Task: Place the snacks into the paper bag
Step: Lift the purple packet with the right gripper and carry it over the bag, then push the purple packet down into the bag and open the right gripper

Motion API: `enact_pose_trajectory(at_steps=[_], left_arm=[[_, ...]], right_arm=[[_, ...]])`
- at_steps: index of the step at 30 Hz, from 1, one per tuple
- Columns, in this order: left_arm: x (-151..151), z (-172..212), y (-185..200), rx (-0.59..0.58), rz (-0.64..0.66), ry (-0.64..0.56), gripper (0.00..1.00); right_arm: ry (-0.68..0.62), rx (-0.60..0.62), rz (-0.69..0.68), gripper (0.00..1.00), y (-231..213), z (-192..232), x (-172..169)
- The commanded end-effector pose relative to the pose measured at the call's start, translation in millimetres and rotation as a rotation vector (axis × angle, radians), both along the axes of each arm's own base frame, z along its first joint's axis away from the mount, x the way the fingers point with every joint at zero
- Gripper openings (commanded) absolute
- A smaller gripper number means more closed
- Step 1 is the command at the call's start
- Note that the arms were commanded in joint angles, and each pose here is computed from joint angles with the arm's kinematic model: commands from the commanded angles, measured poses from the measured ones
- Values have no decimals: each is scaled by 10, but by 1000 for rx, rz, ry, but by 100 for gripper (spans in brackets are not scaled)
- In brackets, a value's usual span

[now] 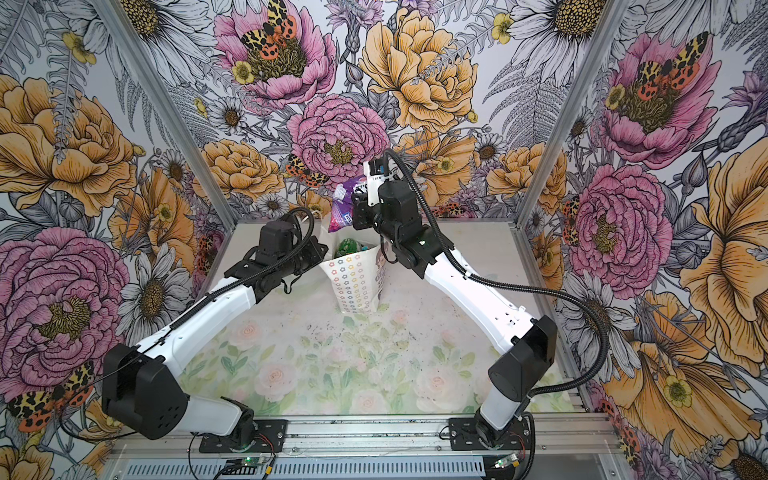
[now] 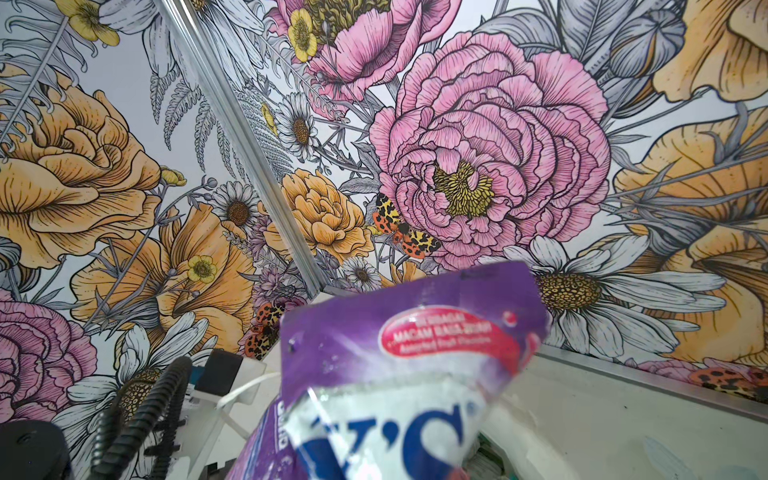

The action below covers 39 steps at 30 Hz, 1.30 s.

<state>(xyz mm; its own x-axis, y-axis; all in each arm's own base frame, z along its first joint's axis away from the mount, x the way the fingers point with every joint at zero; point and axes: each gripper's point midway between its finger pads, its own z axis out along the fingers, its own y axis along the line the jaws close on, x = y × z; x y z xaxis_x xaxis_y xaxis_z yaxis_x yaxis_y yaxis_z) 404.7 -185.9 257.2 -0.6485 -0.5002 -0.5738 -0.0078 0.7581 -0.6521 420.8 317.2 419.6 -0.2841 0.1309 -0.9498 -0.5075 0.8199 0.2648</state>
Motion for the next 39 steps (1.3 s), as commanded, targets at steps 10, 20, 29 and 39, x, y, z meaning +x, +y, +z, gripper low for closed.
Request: enact_pose_trajectory(at_steps=[10,20,29,39], left_arm=[[27,294,62,-49,26,-89,0],[38,288,64,-49,26,-86,0],[47,280,47,-54,20,-82,0],[61,264,77,-52,24,-80,0]], right_arm=[[54,4,-55,0,136,-401,284],[75,-78,-145,0,102,-762,498],[33,-139,-188,0,128,-872,666],[2,-228,-162,0,247,-962,595]])
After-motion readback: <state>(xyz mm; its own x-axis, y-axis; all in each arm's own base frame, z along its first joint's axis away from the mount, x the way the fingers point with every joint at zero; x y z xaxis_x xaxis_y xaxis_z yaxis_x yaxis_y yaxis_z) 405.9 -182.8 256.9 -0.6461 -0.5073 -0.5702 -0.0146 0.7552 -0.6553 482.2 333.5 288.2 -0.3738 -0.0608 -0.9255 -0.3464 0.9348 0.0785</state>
